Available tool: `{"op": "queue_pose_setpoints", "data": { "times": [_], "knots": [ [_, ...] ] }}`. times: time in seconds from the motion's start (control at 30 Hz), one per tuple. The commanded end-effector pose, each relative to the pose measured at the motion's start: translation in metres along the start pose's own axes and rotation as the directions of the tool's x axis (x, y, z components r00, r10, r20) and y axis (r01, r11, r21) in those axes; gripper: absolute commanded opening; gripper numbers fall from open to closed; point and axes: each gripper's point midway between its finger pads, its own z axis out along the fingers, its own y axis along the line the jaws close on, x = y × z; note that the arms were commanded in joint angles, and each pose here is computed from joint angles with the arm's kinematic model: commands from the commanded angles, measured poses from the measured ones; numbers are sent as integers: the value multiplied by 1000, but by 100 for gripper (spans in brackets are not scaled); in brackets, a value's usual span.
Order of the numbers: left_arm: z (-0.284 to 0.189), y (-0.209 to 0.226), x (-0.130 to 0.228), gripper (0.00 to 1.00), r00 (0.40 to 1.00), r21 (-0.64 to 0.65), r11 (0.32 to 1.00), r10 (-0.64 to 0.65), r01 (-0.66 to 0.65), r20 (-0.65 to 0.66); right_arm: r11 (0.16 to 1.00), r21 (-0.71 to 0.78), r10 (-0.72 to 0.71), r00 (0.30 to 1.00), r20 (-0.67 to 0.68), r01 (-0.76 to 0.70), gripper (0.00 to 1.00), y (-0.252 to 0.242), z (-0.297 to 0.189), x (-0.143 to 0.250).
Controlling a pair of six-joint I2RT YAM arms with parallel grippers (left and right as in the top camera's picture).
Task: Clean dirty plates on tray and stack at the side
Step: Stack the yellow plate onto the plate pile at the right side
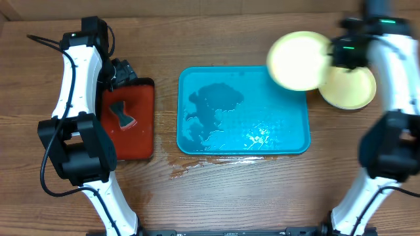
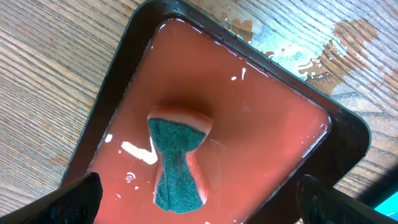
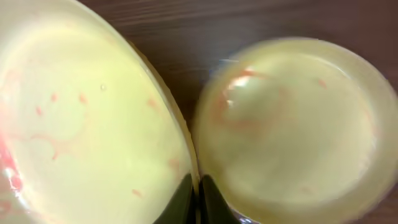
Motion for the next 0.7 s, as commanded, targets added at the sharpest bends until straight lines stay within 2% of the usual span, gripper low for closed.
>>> {"op": "queue_pose_setpoints", "data": {
  "times": [0.0,0.13,0.33,0.6,0.67],
  "knots": [
    [-3,-2,-2,100,1000,8,1000,-2,2,6,970,-184,158,987,-5,-156,4,-26,-10,8],
    [-3,-2,-2,100,1000,8,1000,-2,2,6,938,-148,318,948,0,-314,4,-92,-5,24],
    [-3,-2,-2,100,1000,8,1000,-2,2,6,871,-107,487,872,54,-480,4,-150,17,41],
    [-3,-2,-2,100,1000,8,1000,-2,2,6,874,-49,486,870,80,-483,4,-163,42,53],
    [-3,-2,-2,100,1000,8,1000,-2,2,6,874,-43,486,871,72,-484,16,-163,45,56]
  ]
}}
